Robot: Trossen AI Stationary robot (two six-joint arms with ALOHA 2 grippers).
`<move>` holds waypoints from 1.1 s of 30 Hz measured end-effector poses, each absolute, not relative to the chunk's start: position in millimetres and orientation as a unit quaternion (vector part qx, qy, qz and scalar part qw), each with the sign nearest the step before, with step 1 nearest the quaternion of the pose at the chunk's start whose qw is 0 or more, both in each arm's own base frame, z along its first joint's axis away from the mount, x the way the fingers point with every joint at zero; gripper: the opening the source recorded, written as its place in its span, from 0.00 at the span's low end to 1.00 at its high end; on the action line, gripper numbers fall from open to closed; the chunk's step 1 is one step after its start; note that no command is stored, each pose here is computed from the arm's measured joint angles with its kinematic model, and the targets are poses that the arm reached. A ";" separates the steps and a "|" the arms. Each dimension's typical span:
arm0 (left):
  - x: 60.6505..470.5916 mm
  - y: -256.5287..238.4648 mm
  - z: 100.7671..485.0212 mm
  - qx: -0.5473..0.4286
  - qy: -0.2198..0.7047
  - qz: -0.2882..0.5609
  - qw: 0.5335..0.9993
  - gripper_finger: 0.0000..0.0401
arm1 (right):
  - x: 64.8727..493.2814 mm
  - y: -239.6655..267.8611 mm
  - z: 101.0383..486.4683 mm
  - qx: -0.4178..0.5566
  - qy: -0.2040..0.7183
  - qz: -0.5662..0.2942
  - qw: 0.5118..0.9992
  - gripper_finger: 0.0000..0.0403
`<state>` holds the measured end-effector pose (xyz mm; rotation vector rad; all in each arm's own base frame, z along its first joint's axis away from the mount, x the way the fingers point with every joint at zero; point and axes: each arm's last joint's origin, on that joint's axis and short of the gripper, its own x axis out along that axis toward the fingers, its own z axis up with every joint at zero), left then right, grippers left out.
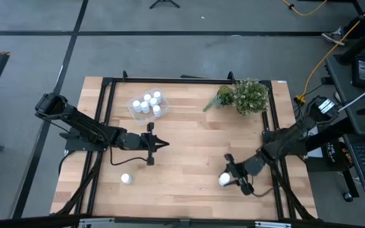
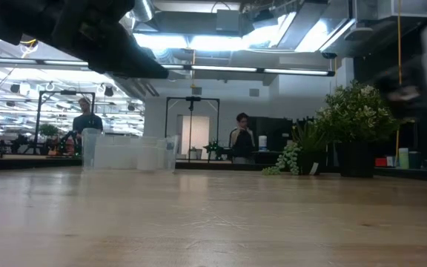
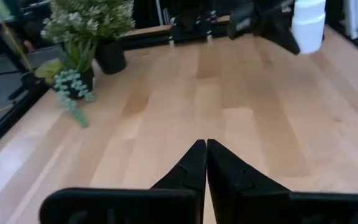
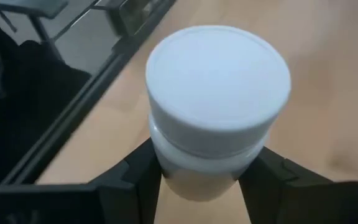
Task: Pick and place pill bottles into a basket
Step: Put the white medicine bottle into the transparent bin
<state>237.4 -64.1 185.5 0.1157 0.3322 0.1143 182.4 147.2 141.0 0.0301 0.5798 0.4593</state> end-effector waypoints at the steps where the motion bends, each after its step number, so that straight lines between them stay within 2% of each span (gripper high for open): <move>1: 237.2 -63.8 185.0 0.059 0.168 0.061 0.982 0.02 | 185.7 141.1 144.1 0.012 0.278 0.221 0.935 0.42; 9: 238.2 -59.7 184.8 0.021 0.164 0.085 0.983 0.11 | 214.2 86.3 156.2 -0.014 0.247 0.184 0.951 0.41; 15: 240.2 -49.7 184.7 0.056 0.167 0.121 0.977 0.26 | 231.8 44.1 163.2 0.003 0.251 0.164 0.954 0.41; 22: 241.6 -42.0 184.6 0.068 0.169 0.136 0.974 0.44 | 244.1 20.6 175.3 -0.014 0.246 0.129 0.961 0.41; 27: 242.1 -38.9 184.7 0.091 0.173 0.140 0.971 0.48 | 249.9 11.7 183.9 -0.013 0.237 0.107 0.965 0.41; 33: 242.0 -36.0 186.1 0.084 0.164 0.182 0.966 0.53 | 255.8 2.5 193.5 -0.034 0.244 0.081 0.966 0.41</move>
